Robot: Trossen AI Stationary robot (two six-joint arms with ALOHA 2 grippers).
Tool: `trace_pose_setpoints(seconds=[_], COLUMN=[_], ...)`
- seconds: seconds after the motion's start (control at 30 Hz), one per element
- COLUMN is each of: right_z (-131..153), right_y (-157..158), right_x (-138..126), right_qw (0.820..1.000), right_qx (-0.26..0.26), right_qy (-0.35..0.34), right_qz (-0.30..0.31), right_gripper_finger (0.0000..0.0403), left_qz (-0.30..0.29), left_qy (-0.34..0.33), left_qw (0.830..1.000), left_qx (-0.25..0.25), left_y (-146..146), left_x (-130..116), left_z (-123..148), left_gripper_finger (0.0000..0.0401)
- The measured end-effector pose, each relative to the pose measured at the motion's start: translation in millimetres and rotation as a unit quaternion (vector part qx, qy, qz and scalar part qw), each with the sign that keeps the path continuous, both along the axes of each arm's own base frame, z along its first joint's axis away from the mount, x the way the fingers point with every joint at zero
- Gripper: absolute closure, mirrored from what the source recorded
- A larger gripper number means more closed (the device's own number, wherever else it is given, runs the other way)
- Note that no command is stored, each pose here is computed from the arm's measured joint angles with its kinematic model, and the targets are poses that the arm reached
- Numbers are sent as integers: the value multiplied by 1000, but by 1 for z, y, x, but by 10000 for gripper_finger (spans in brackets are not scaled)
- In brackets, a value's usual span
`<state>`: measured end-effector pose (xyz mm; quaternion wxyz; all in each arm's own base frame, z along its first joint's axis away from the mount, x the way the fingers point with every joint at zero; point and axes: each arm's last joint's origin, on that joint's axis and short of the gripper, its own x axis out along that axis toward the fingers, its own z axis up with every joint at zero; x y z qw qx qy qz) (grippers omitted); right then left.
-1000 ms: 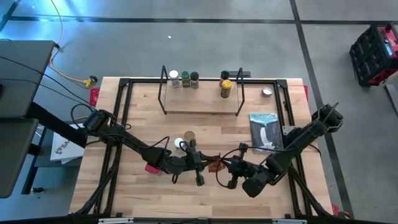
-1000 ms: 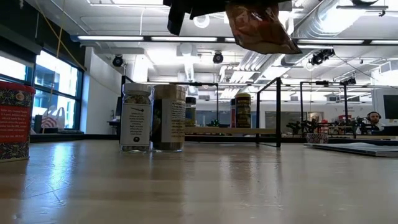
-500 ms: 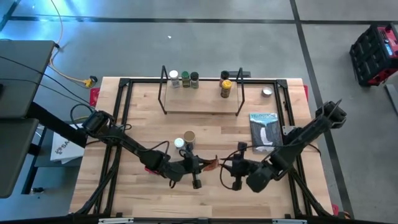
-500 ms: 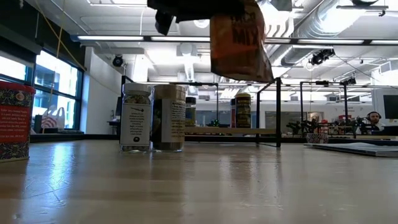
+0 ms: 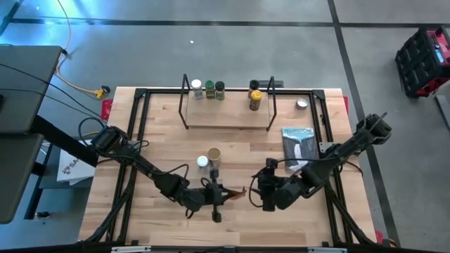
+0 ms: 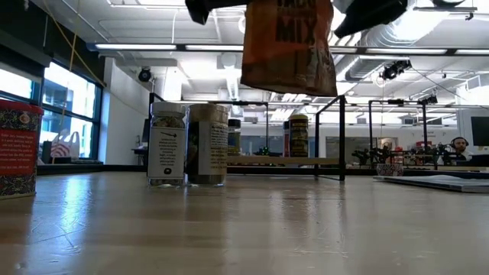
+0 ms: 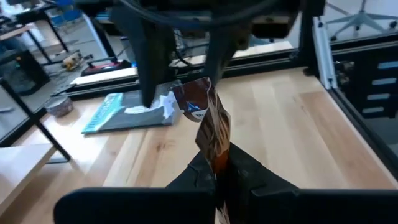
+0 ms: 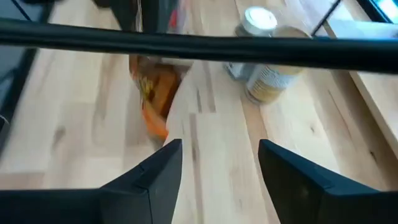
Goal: Shelf spices
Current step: Put the orange seasoning pack on the shelf
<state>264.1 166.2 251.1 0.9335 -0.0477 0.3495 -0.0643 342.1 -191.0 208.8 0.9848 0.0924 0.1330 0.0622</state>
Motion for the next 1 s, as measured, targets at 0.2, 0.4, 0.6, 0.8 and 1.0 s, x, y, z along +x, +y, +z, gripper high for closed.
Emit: trace_pose_setpoints(seconds=[0.2, 0.4, 0.6, 0.8, 1.0], right_z=[-19, -46, -39, -25, -7], right_y=[5, -10, -10, 4, 11], right_x=[15, 19, 21, 20, 13], right_qw=[994, 980, 955, 950, 969], right_qx=[63, 137, 186, 195, 155], right_qy=[4, -96, -166, -150, -103], right_qz=[90, 108, 161, 193, 164], right_gripper_finger=[196, 196, 196, 196, 196], left_qz=[-24, -31, -30, -35, -23], left_qy=[7, 9, 9, 4, 5], left_qw=[1000, 999, 999, 999, 1000], left_qx=[4, 11, 12, 5, 7], left_y=[-2, -3, -3, -3, -1], left_x=[0, -1, -1, 0, 0], left_z=[-1, -1, -1, 2, 1], left_gripper_finger=[392, 390, 390, 389, 389])
